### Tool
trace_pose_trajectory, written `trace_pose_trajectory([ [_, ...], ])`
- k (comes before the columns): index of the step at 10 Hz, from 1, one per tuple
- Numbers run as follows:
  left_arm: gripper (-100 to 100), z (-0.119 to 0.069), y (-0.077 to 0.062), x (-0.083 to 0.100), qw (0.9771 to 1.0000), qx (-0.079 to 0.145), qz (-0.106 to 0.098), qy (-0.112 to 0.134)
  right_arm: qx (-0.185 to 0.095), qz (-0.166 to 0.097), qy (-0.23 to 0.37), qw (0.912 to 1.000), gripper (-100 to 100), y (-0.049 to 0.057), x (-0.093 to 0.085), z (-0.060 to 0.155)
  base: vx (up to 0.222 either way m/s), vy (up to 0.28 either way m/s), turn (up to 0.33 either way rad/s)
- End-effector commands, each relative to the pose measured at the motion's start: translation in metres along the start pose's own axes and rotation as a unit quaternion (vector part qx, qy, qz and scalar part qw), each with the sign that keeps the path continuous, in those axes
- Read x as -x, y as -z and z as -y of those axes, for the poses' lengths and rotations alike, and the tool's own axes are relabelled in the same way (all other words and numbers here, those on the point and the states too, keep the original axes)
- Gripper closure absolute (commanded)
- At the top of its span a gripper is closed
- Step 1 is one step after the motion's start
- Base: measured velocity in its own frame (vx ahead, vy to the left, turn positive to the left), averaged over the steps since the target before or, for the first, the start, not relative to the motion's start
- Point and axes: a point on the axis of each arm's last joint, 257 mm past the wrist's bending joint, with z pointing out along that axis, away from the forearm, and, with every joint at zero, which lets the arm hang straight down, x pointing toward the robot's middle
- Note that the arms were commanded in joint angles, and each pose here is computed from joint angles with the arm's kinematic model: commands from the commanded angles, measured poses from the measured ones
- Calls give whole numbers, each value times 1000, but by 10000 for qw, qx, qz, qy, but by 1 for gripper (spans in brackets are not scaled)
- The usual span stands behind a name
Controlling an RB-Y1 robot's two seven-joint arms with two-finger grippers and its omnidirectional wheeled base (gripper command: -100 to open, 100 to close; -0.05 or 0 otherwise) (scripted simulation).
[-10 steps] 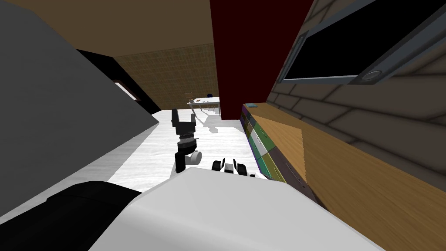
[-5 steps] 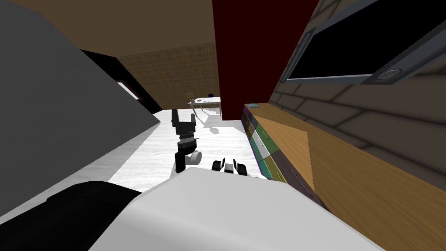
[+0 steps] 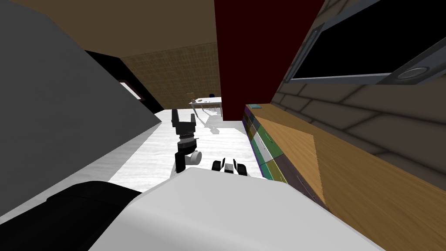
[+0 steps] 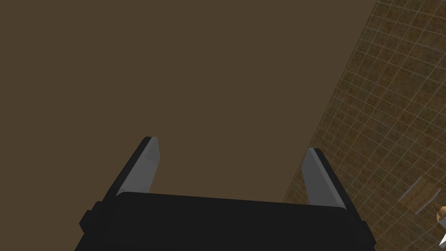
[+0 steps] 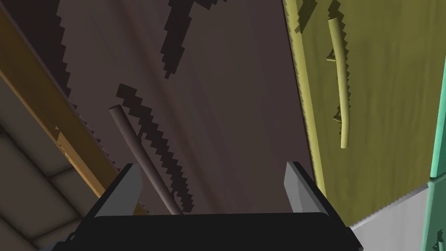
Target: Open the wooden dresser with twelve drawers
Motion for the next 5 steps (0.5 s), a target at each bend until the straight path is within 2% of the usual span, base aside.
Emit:
trace_pose_trajectory([
  [1,0,0,0,0,10000,0,0,0,-318,59,152,9994,-100,-10,0,22,36,6,26],
  [2,0,0,0,0,10000,0,0,0,-318,59,152,9994,-100,-10,0,22,32,3,14],
  [3,0,0,0,0,10000,0,0,0,-537,108,255,9982,-100,-15,0,35,45,4,18],
  [4,0,0,0,0,10000,0,0,0,-537,108,255,9982,-100,-15,0,35,40,1,11],
  [5,0,0,0,0,10000,0,0,0,-722,150,339,9967,-100,-19,1,46,39,0,21],
])
